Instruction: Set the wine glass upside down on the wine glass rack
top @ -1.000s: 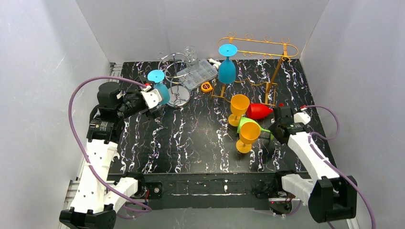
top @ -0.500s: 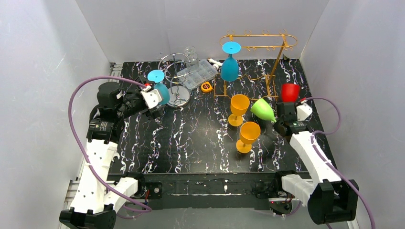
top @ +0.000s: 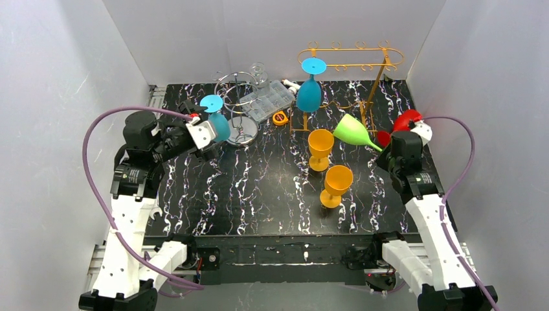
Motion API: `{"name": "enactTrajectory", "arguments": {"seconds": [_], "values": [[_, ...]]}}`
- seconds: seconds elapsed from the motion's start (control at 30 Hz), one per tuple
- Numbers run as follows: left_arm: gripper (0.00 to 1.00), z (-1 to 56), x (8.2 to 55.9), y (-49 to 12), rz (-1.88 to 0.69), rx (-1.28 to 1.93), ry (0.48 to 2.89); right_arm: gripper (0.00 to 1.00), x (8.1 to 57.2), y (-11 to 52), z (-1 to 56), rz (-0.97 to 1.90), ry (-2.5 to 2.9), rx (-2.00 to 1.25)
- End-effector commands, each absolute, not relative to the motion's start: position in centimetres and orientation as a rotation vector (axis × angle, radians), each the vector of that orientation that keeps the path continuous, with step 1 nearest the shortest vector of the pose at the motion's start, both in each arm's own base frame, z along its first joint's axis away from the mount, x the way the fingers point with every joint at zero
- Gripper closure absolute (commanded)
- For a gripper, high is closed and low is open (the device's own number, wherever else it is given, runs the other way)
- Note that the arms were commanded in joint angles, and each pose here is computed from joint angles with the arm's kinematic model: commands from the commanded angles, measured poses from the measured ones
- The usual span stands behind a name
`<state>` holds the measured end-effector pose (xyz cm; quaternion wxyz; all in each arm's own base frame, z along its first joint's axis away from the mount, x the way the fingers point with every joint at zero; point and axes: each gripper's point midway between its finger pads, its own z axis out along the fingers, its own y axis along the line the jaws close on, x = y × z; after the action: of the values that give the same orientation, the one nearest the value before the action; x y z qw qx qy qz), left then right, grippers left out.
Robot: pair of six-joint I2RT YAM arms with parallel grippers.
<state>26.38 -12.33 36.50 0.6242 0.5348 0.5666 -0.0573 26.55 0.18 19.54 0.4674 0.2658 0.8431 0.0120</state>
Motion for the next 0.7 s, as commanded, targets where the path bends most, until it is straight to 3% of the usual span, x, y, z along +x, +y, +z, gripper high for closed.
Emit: {"name": "enactTrajectory", "arguments": {"seconds": [0.0,0.13,0.47,0.67], "values": [[0.02,39.3,25.1,-13.0,-0.167,1.216,1.241,0.99,28.7,4.6,28.7,0.298,1.893,0.29],[0.02,41.3,24.5,-13.8,-0.231,1.199,1.204,0.99,29.1,8.8,35.6,0.479,1.751,-0.003],[0.02,43.6,23.9,-14.4,-0.278,1.175,1.173,0.99,29.1,13.0,46.2,0.625,1.468,-0.3],[0.02,47.2,21.5,-15.6,-0.394,1.161,1.108,0.99,26.6,17.6,48.1,0.713,1.253,-0.697]]}}
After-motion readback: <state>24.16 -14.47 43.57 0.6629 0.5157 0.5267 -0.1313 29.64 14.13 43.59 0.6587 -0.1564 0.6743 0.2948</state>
